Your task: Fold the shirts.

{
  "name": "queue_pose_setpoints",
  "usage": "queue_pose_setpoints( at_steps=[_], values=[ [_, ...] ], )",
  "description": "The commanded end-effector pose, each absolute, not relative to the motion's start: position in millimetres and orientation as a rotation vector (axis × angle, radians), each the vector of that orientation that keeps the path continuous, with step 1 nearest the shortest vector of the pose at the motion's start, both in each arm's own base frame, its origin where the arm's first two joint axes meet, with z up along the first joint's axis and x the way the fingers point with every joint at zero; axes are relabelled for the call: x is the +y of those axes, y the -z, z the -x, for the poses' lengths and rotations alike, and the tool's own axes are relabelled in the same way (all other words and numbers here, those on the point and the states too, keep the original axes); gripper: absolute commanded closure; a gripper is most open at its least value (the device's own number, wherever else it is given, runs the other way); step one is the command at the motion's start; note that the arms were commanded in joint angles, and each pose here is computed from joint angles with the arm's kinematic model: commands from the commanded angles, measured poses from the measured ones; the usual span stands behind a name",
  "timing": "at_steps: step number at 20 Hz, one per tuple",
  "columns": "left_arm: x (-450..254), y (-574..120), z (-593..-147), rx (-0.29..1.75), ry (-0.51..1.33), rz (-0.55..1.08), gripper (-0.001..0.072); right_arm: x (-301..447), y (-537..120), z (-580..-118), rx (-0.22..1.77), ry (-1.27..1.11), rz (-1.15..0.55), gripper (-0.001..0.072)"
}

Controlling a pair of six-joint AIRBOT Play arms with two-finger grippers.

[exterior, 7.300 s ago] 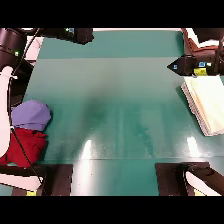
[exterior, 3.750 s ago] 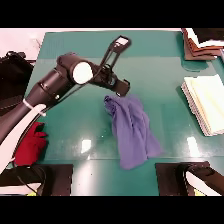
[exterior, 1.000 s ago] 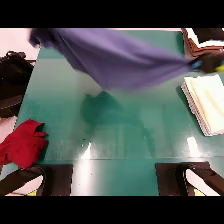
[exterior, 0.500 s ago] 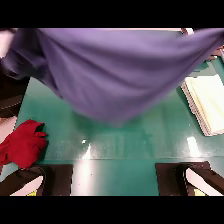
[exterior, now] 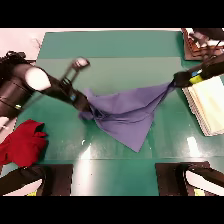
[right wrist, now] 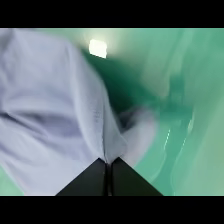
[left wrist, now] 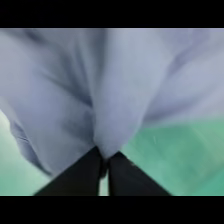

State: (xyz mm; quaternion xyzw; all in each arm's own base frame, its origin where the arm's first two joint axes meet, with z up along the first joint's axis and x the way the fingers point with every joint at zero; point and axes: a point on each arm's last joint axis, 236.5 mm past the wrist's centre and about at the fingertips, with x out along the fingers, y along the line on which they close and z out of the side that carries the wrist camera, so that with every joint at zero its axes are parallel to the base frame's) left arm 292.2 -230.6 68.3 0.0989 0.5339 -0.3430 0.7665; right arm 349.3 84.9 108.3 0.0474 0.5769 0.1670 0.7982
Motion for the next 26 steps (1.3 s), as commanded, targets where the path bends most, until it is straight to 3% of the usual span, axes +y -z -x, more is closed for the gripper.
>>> queue_pose_setpoints(
  at_steps=[1,4,7,9,11,17,24,25,26],
  values=[
    [-244,-36,-256,1.276,0.811,-0.183,0.0155,82,-59,-335,1.344,-0.333,-0.095,0.0696],
    [-234,-70,-295,1.165,0.747,-0.125,0.0159,89,-56,-335,1.339,-0.351,-0.123,0.0696],
    [-177,-117,-372,0.987,0.531,0.058,0.0159,89,-57,-337,1.330,-0.351,-0.126,0.0695],
    [-129,-113,-404,0.968,0.397,0.197,0.0159,89,-57,-337,1.330,-0.351,-0.126,0.0696],
    [-104,-85,-414,1.057,0.360,0.333,0.0159,89,-57,-338,1.325,-0.350,-0.126,0.0695],
    [-118,24,-423,1.312,0.370,0.449,0.0159,89,-57,-339,1.323,-0.350,-0.127,0.0695],
    [-161,50,-445,1.252,0.372,0.425,0.0161,89,-56,-334,1.342,-0.353,-0.126,0.0695],
    [-160,51,-445,1.257,0.360,0.429,0.0231,89,-57,-334,1.342,-0.353,-0.126,0.0695],
    [-158,52,-444,1.261,0.360,0.414,0.0353,89,-57,-334,1.342,-0.353,-0.126,0.0695]
  ],
)
